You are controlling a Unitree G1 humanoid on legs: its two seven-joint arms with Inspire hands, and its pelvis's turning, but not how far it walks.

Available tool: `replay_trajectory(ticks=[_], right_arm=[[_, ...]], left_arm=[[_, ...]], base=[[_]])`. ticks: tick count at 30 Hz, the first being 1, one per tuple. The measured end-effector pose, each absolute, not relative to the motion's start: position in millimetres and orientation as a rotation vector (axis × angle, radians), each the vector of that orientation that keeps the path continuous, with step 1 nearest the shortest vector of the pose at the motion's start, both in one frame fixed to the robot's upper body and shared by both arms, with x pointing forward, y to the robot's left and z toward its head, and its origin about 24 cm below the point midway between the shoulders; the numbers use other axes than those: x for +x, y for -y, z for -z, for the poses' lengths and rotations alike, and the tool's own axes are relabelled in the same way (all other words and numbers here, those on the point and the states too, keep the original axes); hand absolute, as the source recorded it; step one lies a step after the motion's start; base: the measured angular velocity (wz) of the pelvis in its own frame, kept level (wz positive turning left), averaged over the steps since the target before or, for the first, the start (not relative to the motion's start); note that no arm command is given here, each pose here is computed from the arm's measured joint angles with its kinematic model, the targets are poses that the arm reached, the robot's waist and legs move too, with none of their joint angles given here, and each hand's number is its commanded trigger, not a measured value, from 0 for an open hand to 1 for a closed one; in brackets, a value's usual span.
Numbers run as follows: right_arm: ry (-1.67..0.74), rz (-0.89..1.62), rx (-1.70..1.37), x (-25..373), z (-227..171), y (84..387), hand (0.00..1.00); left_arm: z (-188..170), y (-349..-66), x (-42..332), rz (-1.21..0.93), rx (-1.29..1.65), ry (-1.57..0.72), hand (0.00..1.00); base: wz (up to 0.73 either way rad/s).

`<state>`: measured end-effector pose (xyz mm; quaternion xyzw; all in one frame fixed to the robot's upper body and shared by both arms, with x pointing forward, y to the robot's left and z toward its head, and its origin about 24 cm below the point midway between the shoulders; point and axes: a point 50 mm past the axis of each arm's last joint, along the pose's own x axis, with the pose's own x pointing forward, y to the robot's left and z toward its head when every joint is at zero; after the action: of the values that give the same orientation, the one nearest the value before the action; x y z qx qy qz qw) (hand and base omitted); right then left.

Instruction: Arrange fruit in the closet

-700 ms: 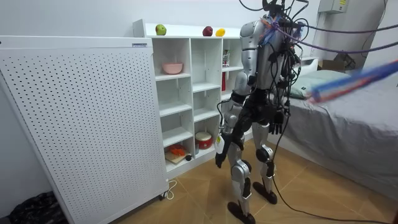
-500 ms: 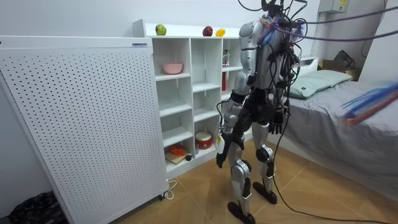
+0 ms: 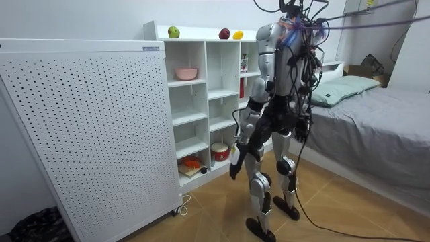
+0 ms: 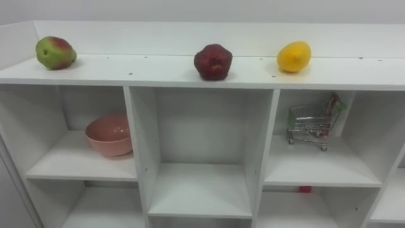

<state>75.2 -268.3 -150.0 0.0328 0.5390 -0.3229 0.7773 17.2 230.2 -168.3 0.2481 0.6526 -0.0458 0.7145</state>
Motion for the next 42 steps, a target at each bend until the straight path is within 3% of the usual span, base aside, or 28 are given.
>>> replay_trajectory(ticks=[4, 10, 22, 42], right_arm=[[-0.687, 0.695, 0.104, 162, 93, 276, 0.00], [-0.262, 0.645, 0.094, 211, 14, 263, 0.00], [0.263, 0.569, 0.022, 227, -92, 248, 0.00], [0.567, 0.388, -0.020, 253, -159, 221, 0.00]], left_arm=[[166, -234, 24, 0.055, 0.592, -1.389, 0.00], [162, -241, 23, 0.013, 0.645, -1.353, 0.00], [164, -235, 19, 0.063, 0.664, -1.322, 0.00], [165, -232, 21, 0.141, 0.658, -1.324, 0.00]], base=[[-0.11], [-0.06], [-0.03], [0.01]])
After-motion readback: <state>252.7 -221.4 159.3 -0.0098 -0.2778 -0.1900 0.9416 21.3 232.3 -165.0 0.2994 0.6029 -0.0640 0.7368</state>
